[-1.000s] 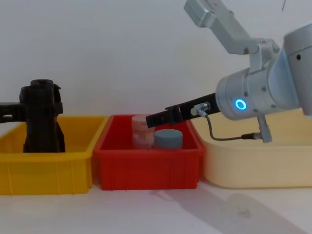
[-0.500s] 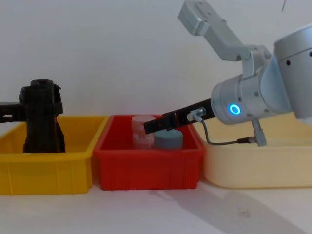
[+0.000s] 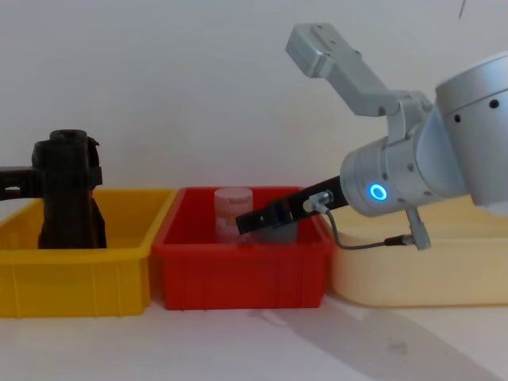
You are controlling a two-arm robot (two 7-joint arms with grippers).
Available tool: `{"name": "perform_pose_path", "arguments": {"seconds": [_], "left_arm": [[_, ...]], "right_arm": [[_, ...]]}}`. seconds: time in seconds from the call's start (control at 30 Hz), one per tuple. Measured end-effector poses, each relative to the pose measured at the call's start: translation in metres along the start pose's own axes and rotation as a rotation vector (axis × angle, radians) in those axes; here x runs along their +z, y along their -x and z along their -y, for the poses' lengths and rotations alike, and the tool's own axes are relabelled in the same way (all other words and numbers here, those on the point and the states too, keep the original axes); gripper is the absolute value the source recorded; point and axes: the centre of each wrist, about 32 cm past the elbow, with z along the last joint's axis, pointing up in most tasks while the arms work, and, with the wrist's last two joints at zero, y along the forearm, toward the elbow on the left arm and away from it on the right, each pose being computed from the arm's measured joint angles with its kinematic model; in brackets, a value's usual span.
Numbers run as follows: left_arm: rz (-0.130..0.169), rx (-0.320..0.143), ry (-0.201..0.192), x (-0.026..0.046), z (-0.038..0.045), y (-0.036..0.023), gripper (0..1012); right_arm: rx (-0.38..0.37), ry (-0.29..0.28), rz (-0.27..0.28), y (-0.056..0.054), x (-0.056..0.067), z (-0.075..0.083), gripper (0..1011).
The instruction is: Pick up the garbage bag with the one hand and transfer it to the other hand.
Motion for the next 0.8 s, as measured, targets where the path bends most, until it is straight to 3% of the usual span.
{"name": "perform_pose_path", "arguments": {"seconds": [0.53,0.8], "left_arm": [[0.000,0.000,0.000,0.0000,0.0000,0.0000,1001],[0.000,0.000,0.000,0.0000,0.0000,0.0000,1001]], "right_arm": [[-0.002,0.023,-0.007,-0.0014,-0.0045,-0.0052,994],[-0.002,0.026,-0.008,-0.0016,-0.0052,-0.0062,816]]}}
